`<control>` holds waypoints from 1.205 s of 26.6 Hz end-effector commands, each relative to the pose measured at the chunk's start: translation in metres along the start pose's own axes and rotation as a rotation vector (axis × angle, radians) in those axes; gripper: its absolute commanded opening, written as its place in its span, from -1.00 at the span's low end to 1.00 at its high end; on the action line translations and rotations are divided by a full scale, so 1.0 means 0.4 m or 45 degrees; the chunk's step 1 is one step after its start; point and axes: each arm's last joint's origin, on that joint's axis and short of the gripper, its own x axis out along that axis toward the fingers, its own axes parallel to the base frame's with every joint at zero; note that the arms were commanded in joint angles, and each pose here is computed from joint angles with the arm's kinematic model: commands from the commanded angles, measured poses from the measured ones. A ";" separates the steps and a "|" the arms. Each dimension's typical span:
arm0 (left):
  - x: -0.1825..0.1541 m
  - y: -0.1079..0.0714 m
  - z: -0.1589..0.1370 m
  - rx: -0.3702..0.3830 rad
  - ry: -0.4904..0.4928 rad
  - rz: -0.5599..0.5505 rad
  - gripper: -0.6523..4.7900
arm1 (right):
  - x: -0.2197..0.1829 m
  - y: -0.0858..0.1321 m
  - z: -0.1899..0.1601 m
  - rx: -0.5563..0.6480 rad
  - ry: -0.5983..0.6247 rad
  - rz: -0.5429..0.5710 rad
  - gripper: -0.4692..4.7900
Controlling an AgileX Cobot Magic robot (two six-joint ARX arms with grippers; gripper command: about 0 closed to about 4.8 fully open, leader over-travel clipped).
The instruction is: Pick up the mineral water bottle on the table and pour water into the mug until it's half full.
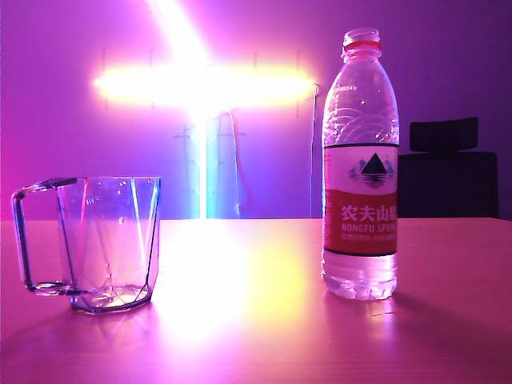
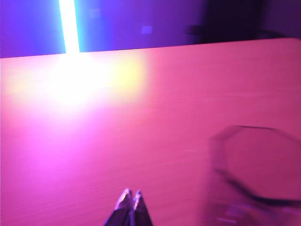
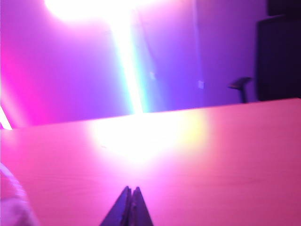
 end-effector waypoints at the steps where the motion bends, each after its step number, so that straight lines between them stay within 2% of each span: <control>1: -0.002 -0.032 0.006 0.010 -0.020 -0.174 -0.77 | -0.001 0.009 0.023 0.033 -0.028 0.080 -0.84; 3: -0.007 -0.056 0.006 0.020 -0.020 -0.305 -0.77 | -0.003 0.015 0.044 0.032 -0.019 0.112 -0.78; 6: -0.009 -0.066 0.006 0.024 -0.021 -0.361 -0.77 | -0.005 0.023 0.065 0.034 0.019 0.178 -0.60; 9: -0.009 -0.068 0.005 0.026 -0.016 -0.372 -0.77 | -0.004 0.032 0.079 0.039 0.082 0.280 -0.26; 10: -0.009 -0.068 0.005 0.026 -0.013 -0.372 -0.77 | -0.002 0.034 0.081 0.035 0.105 0.318 -0.07; 12: -0.007 -0.069 0.002 0.028 0.005 -0.370 -0.77 | 0.011 0.040 0.075 0.048 0.191 0.412 0.93; 13: -0.007 -0.069 0.002 0.028 0.004 -0.370 -0.77 | 0.016 0.042 0.071 0.047 0.217 0.429 1.00; 17: -0.007 -0.069 0.002 0.028 0.004 -0.368 -0.77 | 0.039 0.056 0.046 0.035 0.335 0.506 1.00; 23: -0.007 -0.069 0.002 0.028 0.004 -0.367 -0.77 | 0.080 0.099 0.002 -0.060 0.457 0.590 1.00; 27: -0.007 -0.069 0.002 0.028 0.004 -0.368 -0.77 | 0.110 0.130 -0.029 -0.136 0.490 0.595 1.00; 32: -0.007 -0.069 0.002 0.028 0.004 -0.367 -0.77 | 0.157 0.147 -0.077 -0.152 0.522 0.619 1.00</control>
